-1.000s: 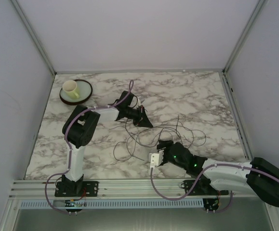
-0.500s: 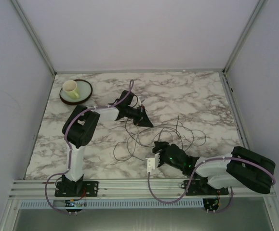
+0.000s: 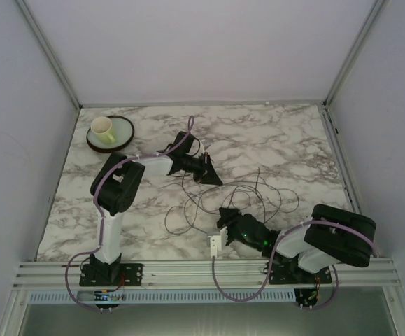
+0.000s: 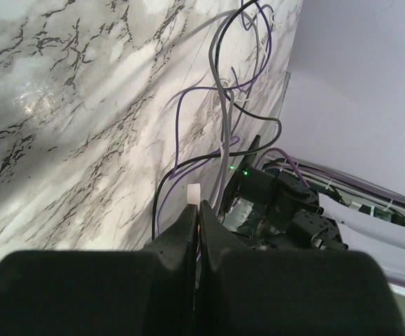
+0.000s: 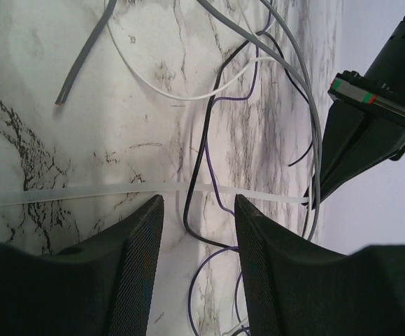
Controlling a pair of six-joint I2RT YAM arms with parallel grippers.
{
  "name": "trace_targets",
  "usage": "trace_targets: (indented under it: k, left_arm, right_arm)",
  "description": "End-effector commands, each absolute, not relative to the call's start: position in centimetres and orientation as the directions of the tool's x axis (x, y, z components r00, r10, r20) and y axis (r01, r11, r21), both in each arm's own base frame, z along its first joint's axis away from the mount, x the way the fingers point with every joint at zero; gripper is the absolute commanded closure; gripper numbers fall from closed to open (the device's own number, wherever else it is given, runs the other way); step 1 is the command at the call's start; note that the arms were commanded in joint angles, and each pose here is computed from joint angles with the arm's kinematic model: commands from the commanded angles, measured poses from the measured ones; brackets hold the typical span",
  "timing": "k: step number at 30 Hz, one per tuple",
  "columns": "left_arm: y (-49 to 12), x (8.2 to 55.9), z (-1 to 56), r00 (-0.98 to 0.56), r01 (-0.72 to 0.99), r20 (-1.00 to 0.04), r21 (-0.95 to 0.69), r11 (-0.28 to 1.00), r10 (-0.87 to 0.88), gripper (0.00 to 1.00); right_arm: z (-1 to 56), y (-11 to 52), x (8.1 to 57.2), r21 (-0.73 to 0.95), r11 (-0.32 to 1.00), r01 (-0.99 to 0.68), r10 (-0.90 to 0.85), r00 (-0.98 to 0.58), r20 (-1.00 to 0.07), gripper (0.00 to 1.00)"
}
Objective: Zip-tie the wires
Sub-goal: Adjust the cable at the center of the board.
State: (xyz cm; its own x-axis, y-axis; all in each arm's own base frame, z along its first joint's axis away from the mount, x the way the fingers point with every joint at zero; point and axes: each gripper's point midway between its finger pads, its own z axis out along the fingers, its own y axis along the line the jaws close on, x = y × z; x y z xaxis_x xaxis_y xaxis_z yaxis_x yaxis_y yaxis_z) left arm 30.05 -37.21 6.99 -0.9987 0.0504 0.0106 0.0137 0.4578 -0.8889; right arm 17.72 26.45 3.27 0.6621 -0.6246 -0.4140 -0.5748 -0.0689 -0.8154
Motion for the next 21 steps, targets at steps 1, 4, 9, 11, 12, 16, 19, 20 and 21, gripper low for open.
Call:
trace_targets:
  k: [1, 4, 9, 11, 12, 16, 19, 20, 21]
  left_arm:
    - [-37.6, 30.0, 9.2, -0.997, 0.042, -0.012, -0.904, 0.425, 0.073, 1.0]
    - [-37.6, 29.9, 9.2, -0.997, 0.04, -0.01, -0.904, 0.425, 0.073, 1.0]
    - [-37.6, 30.0, 9.4, -0.997, 0.045, -0.015, -0.906, 0.421, 0.073, 1.0]
    - [-37.6, 29.9, 9.5, -0.997, 0.046, -0.016, -0.905, 0.422, 0.074, 1.0]
    - [-37.6, 29.9, 9.4, -0.997, 0.045, -0.015, -0.905, 0.423, 0.074, 1.0]
    - [-37.6, 29.9, 9.3, -0.997, 0.042, -0.012, -0.905, 0.423, 0.074, 1.0]
    - [-37.7, 29.9, 9.4, -0.997, 0.043, -0.013, -0.905, 0.423, 0.074, 1.0]
    - [-37.7, 30.0, 9.3, -0.997, 0.044, -0.015, -0.905, 0.423, 0.073, 1.0]
    - [-37.7, 30.0, 9.3, -0.997, 0.044, -0.015, -0.905, 0.424, 0.073, 1.0]
  right_arm:
    - [3.7, 27.0, 17.7, -0.838, -0.061, -0.543, -0.607, 0.687, -0.401, 0.55]
    - [3.3, 27.0, 17.8, -0.845, -0.085, -0.529, -0.614, 0.695, -0.374, 0.56]
    - [2.9, 27.1, 18.2, -0.856, -0.104, -0.506, -0.621, 0.706, -0.341, 0.56]
    - [2.8, 27.1, 18.5, -0.863, -0.101, -0.495, -0.631, 0.703, -0.329, 0.57]
    - [2.8, 27.1, 18.7, -0.869, -0.1, -0.485, -0.637, 0.702, -0.319, 0.57]
    - [3.1, 27.6, 18.9, -0.881, -0.081, -0.465, -0.625, 0.712, -0.319, 0.57]
    - [3.3, 28.1, 18.5, -0.886, -0.084, -0.456, -0.608, 0.728, -0.317, 0.57]
    - [3.3, 28.2, 18.3, -0.887, -0.089, -0.454, -0.603, 0.733, -0.315, 0.57]
    - [3.3, 28.2, 18.1, -0.887, -0.094, -0.452, -0.598, 0.738, -0.313, 0.57]
